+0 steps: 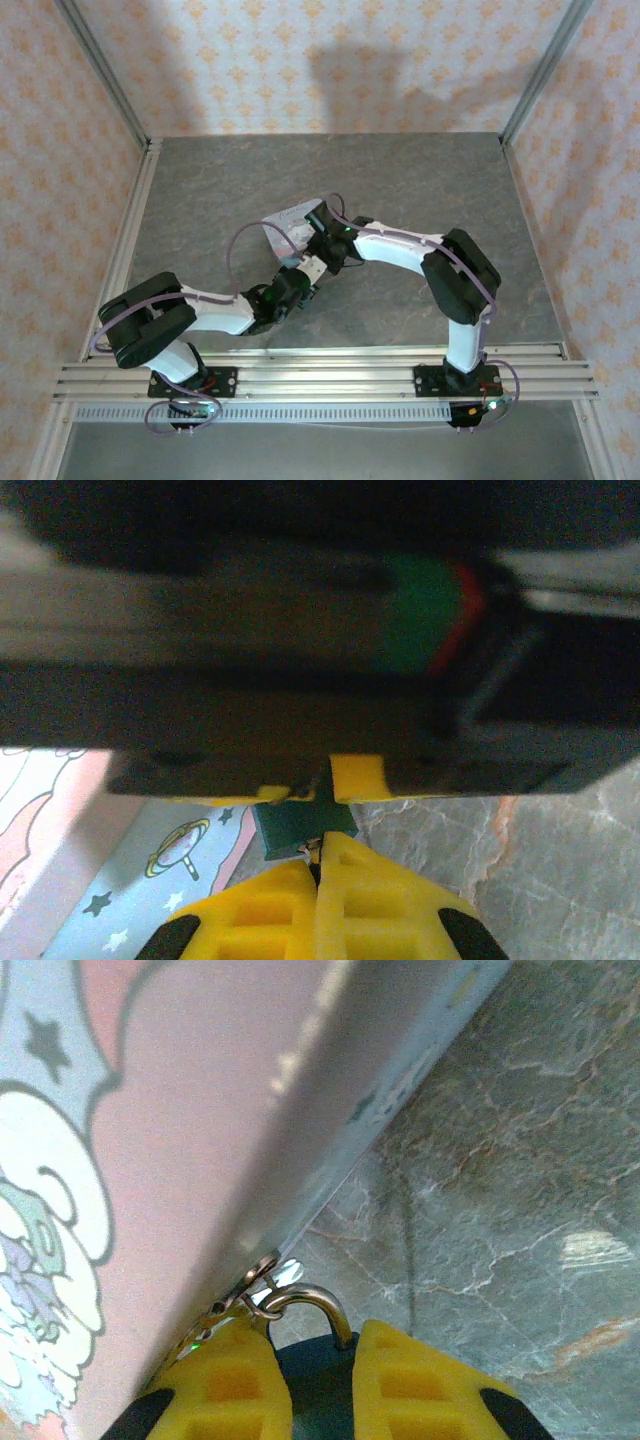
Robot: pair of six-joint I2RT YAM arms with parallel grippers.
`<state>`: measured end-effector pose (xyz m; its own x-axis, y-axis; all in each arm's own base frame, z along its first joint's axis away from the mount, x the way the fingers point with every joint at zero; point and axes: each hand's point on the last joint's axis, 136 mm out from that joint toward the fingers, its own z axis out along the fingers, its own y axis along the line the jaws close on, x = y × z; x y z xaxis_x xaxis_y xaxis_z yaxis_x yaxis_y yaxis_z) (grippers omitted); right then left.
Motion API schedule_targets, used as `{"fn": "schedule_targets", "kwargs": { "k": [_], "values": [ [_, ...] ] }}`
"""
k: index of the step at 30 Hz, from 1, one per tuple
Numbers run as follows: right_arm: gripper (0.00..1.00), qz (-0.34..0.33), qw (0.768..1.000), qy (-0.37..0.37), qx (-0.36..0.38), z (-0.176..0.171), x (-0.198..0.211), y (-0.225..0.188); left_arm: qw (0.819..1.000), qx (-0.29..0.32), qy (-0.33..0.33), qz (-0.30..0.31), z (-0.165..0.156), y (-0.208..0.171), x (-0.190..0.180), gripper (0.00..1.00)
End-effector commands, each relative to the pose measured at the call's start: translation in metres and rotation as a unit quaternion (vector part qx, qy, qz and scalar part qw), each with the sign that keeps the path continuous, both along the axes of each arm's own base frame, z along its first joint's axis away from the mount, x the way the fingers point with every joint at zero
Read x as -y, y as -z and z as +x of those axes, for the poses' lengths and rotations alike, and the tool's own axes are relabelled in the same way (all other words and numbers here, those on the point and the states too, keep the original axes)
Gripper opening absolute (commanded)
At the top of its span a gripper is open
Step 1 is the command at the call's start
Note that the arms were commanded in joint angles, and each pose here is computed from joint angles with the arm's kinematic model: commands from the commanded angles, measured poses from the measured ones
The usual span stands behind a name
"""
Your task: Unlock the padlock with the key
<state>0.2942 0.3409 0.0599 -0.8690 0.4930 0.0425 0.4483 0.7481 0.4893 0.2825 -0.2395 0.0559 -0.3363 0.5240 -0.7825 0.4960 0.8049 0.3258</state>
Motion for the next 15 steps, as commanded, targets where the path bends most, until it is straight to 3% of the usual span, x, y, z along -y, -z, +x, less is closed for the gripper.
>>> {"fn": "schedule_targets", "kwargs": {
  "k": [1, 6, 10, 15],
  "values": [
    [0.00, 0.032, 0.999, -0.023, 0.008, 0.001, -0.021, -0.017, 0.998, -0.013, 0.037, 0.058, -0.016, 0.014, 0.001, 0.00],
    [0.00, 0.041, 0.999, -0.015, 0.014, 0.001, -0.020, -0.020, 0.998, -0.047, 0.004, -0.041, -0.017, 0.020, -0.010, 0.00],
    [0.13, 0.043, 0.999, -0.003, 0.025, 0.001, -0.014, -0.024, 0.986, -0.070, -0.043, -0.142, -0.014, 0.024, -0.030, 0.00],
    [0.32, 0.044, 0.998, 0.007, 0.036, 0.000, -0.008, -0.030, 0.972, -0.086, -0.060, -0.209, -0.010, 0.021, -0.037, 0.00]
  ]
}}
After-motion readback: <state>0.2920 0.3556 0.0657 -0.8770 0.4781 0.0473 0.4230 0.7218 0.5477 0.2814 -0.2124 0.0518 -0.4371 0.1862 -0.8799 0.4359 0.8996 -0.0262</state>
